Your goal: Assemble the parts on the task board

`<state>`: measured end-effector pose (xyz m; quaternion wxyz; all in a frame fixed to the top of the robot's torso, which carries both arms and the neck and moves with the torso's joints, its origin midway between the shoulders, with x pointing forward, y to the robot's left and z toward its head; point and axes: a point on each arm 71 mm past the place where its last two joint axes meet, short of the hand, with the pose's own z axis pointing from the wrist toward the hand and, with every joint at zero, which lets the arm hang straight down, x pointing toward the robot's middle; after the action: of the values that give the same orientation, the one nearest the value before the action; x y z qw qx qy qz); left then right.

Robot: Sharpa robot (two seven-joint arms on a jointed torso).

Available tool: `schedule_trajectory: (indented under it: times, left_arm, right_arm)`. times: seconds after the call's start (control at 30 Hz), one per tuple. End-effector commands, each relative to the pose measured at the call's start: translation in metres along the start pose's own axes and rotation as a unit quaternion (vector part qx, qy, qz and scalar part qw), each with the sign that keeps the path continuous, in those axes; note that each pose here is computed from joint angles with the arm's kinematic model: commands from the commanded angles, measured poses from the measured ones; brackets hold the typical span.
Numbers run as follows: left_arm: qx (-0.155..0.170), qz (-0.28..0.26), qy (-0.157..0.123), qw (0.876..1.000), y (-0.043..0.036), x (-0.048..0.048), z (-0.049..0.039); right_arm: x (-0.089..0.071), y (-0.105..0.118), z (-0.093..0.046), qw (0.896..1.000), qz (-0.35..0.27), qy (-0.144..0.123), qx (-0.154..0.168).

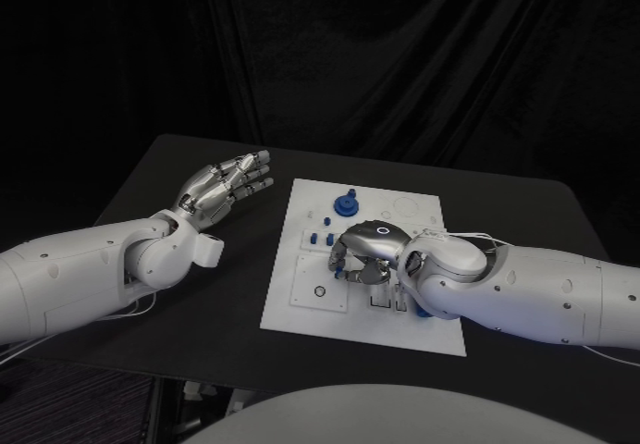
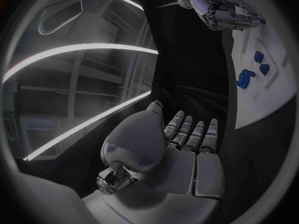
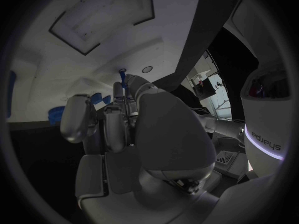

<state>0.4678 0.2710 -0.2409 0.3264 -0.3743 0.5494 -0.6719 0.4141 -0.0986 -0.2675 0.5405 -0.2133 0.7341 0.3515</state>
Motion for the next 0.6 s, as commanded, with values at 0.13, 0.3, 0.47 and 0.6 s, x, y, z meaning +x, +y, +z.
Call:
schedule_trajectory:
  times: [0.13,0.3,0.47,0.6]
  left_arm:
    - [0.03,-0.007,0.007,0.999,-0.0035,0.0021,0.0006]
    - [0.029,-0.007,0.007,1.0,-0.0032,0.0021,0.0008]
    - [0.028,-0.008,0.008,1.0,-0.0029,0.0023,0.001]
    - [0.027,-0.008,0.008,1.0,-0.0028,0.0022,0.0011]
  right_arm:
    - [0.003,-0.0002,0.0002,1.0,-0.002,0.005,0.002]
    - [0.0041,0.0,0.0005,1.0,-0.002,0.007,0.002]
    - [0.0059,-0.0012,0.0004,1.0,-0.002,0.013,0.006]
    - [0.0073,-0.0025,-0.0003,1.0,-0.002,0.018,0.01]
